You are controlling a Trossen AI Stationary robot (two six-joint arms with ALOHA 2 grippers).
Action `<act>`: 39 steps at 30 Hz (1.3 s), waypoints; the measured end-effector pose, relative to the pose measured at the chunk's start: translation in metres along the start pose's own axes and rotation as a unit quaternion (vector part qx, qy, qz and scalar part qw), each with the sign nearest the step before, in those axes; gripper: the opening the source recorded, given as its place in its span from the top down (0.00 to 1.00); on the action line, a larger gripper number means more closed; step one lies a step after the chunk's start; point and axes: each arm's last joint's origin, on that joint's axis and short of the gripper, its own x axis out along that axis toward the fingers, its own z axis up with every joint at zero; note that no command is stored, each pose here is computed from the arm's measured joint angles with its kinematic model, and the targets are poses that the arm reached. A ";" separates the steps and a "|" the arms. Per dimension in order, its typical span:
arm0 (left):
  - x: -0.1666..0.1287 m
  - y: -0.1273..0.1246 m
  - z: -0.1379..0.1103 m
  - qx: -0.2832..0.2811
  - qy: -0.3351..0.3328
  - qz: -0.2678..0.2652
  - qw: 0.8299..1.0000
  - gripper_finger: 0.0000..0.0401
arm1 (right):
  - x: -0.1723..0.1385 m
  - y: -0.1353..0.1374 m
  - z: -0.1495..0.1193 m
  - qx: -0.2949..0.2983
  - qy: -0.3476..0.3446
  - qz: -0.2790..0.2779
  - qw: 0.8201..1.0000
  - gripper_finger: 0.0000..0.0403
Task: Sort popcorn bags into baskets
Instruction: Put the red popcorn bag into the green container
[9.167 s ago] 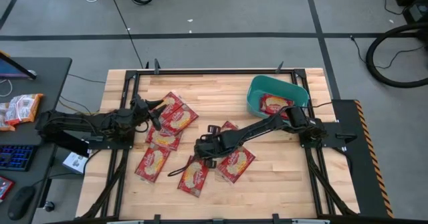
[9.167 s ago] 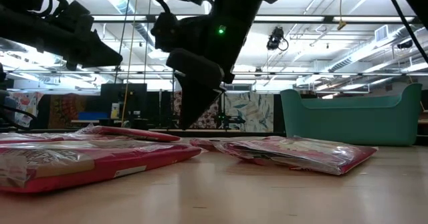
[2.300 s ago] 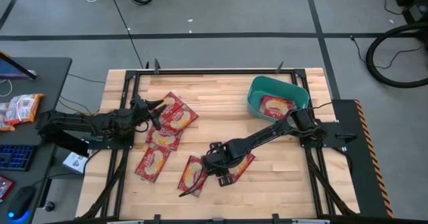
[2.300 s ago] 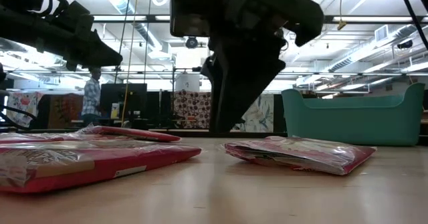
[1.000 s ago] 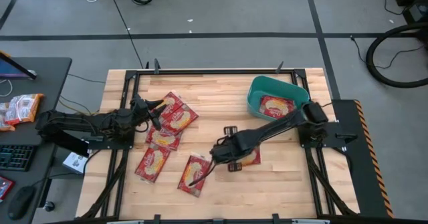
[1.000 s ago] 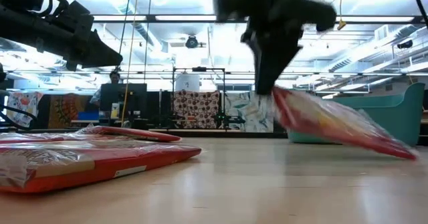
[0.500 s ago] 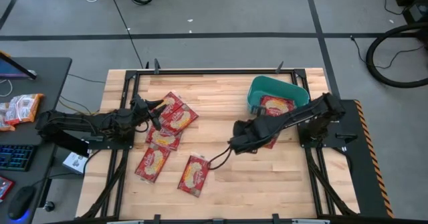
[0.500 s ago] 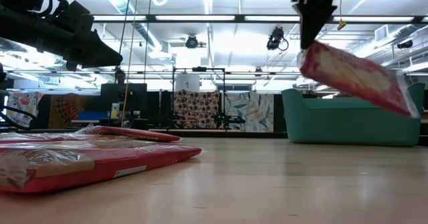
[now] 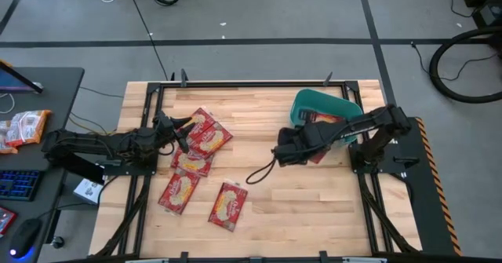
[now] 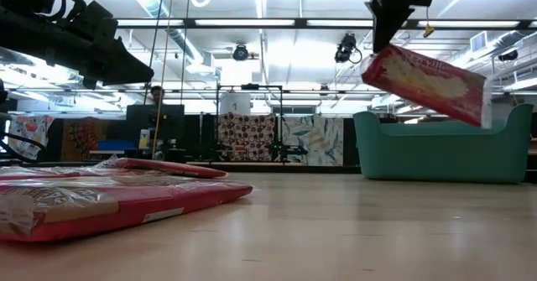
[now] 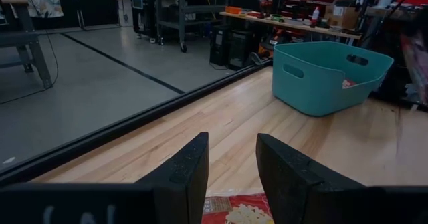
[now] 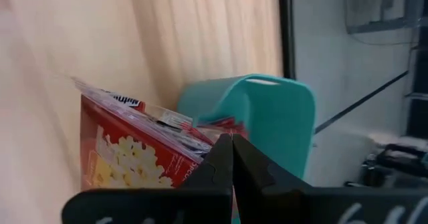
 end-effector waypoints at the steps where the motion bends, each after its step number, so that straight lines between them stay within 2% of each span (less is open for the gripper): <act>1: 0.000 0.000 0.000 0.000 0.000 0.000 1.000 0.68 | 0.002 -0.003 0.001 -0.008 0.002 -0.002 1.000 1.00; 5: 0.000 0.000 0.000 0.000 0.000 0.000 1.000 0.68 | 0.004 -0.021 -0.001 -0.011 0.003 -0.009 1.000 1.00; 11: 0.000 0.000 0.000 0.001 0.000 0.000 1.000 0.68 | -0.004 -0.055 -0.015 0.024 -0.015 -0.006 1.000 0.99; 18: 0.000 0.000 0.000 0.001 0.000 0.000 1.000 0.68 | -0.007 -0.078 -0.027 0.027 -0.022 -0.002 0.999 0.99; 26: 0.000 0.000 0.000 0.001 0.000 0.000 1.000 0.68 | 0.031 -0.073 -0.059 0.017 0.041 -0.013 0.999 0.99; 33: 0.000 0.000 0.000 0.000 0.000 0.000 1.000 0.68 | 0.065 -0.063 -0.077 0.023 0.029 -0.011 0.999 0.99; 39: 0.000 0.000 0.000 0.000 0.000 0.000 1.000 0.68 | 0.090 -0.058 -0.080 0.024 0.032 0.054 0.998 0.99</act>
